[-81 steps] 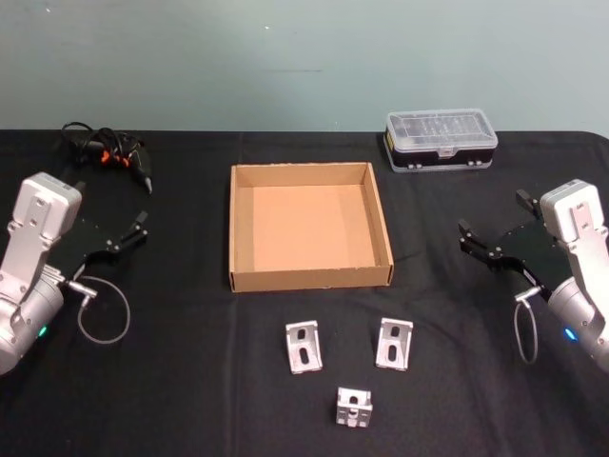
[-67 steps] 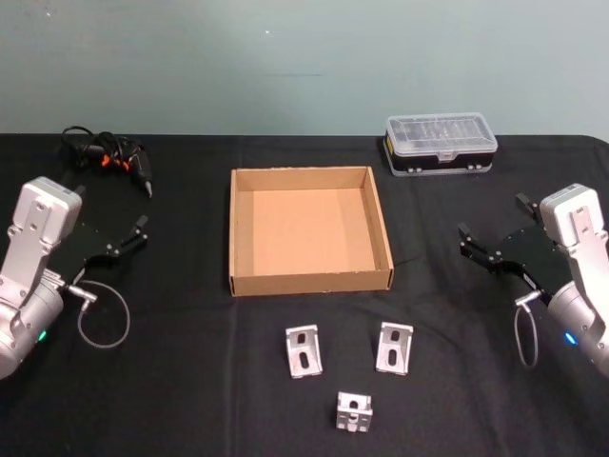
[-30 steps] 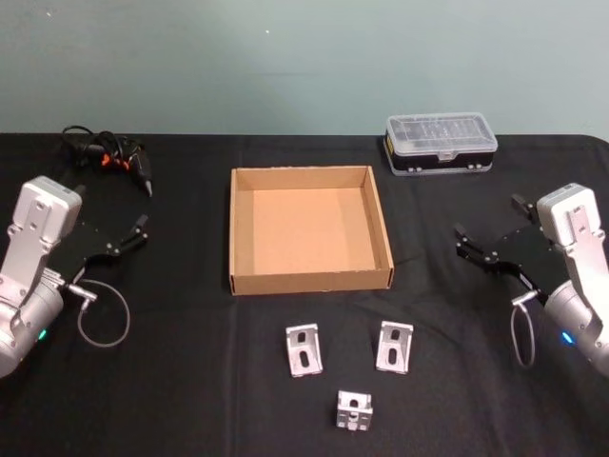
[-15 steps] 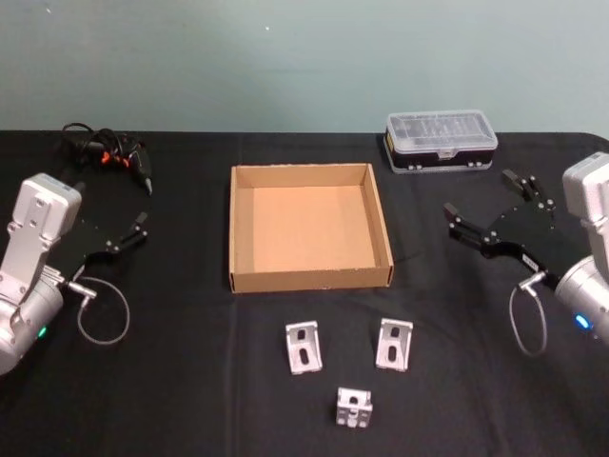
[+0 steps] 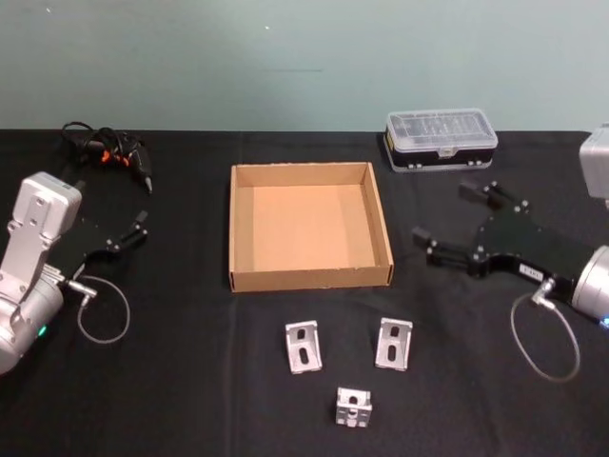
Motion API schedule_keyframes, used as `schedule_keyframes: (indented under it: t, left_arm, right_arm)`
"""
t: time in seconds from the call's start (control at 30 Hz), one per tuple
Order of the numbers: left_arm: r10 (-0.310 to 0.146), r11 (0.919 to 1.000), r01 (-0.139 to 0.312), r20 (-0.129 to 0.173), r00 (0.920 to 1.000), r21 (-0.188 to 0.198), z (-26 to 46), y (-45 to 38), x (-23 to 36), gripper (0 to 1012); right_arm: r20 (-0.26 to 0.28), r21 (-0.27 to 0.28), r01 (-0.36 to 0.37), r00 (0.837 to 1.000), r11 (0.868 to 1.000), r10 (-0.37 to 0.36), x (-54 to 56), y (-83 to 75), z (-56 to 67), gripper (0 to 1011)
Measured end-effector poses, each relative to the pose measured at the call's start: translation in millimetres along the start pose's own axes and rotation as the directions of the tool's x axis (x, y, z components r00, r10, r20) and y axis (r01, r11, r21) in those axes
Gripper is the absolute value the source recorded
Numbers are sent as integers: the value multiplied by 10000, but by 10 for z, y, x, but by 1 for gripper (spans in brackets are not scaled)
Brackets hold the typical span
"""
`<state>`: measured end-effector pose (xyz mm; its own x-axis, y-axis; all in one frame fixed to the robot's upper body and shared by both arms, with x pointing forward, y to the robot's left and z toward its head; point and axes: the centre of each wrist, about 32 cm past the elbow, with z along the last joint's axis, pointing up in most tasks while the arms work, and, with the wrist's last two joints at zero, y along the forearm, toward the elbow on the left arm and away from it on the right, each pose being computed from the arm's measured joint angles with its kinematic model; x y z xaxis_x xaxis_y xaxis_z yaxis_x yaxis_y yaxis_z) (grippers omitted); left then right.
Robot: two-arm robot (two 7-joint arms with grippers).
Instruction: Use one hand to pick up the angle iron from the table and place it into the box.
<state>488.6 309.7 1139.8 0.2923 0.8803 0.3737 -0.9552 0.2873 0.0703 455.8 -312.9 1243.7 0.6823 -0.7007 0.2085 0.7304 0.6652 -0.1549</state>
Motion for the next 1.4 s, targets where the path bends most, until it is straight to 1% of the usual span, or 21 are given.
schedule_keyframes:
  t: [0.03, 0.07, 0.1, 0.17, 0.2, 0.27, 0.3, 0.33, 0.37, 0.4, 0.5, 0.53, 0.57, 0.6, 0.77, 0.83, 0.97, 1.4]
  left_arm:
    - [0, 10000, 0, 0, 10000, 1, 0, 0, 0, 1011]
    - [0, 10000, 0, 0, 10000, 0, 0, 0, 0, 1011]
    - [0, 10000, 0, -1, 10000, 0, 0, 0, 0, 1011]
    - [0, 10000, 0, 0, 10000, 0, 0, 0, 0, 1011]
    - [0, 10000, 0, 0, 10000, 0, 0, 0, 0, 1011]
    - [0, 10000, 0, -1, 10000, 0, 0, 0, 0, 1011]
    - [0, 10000, 0, 0, 10000, 0, 0, 0, 0, 1011]
    - [0, 10000, 0, -1, 10000, 0, 0, 0, 0, 1011]
    - [0, 10000, 0, 0, 10000, 0, 0, 0, 0, 1011]
    - [1, 10000, -1, -1, 10000, 0, 0, 0, 0, 1011]
    - [1, 10000, -1, 0, 10000, 1, 0, 0, 0, 1011]
    - [1, 10000, -1, 0, 10000, 0, 0, 0, 0, 1011]
    - [1, 10000, -1, -1, 10000, 1, 0, 0, 0, 1011]
    - [0, 10000, 0, 0, 10000, 0, 0, 0, 0, 1011]
    - [0, 10000, 0, 0, 10000, 0, 0, 0, 0, 1011]
    - [1, 10000, -1, -1, 10000, 0, 0, 0, 0, 1011]
    - [0, 10000, 0, 0, 10000, 0, 0, 0, 0, 1011]
    - [0, 10000, 0, 0, 10000, 1, 0, 0, 0, 1011]
  right_arm:
    - [-42, -200, -276, 9996, 9994, 275, 3, -15, 39, 1003]
    - [-42, -200, -276, 9996, 9994, 275, 3, -15, 39, 1003]
    - [-91, -423, -572, 9983, 9975, 569, 8, -25, 75, 1003]
    - [-157, -630, -870, 9962, 9942, 862, 13, -31, 104, 1003]
    - [-224, -875, -1189, 9928, 9890, 1174, 18, -34, 123, 1003]
    - [-281, -1143, -1545, 9879, 9814, 1522, 29, -34, 141, 1003]
    - [-376, -1404, -1899, 9818, 9717, 1864, 35, -30, 145, 1003]
    - [-426, -1531, -2042, 9789, 9669, 2000, 41, -27, 143, 1003]
    - [-483, -1652, -2171, 9761, 9621, 2120, 48, -24, 138, 1003]
    - [-639, -1887, -2461, 9691, 9507, 2382, 59, -11, 119, 1003]
    - [-847, -2223, -2800, 9598, 9339, 2676, 72, 12, 81, 1003]
    - [-978, -2401, -2963, 9548, 9244, 2806, 79, 30, 46, 1003]
    - [-1042, -2488, -3031, 9526, 9199, 2857, 83, 40, 28, 1003]
    - [-1130, -2666, -3126, 9495, 9117, 2926, 90, 59, -6, 1003]
    - [-1340, -3054, -3234, 9458, 8956, 2958, 114, 111, -108, 1003]
    - [-1421, -3160, -3228, 9458, 8922, 2920, 127, 131, -151, 1003]
    - [-1564, -3258, -3182, 9468, 8903, 2811, 147, 164, -219, 1003]
    - [-1936, -3218, -3147, 9451, 8930, 2633, 154, 289, -409, 1003]
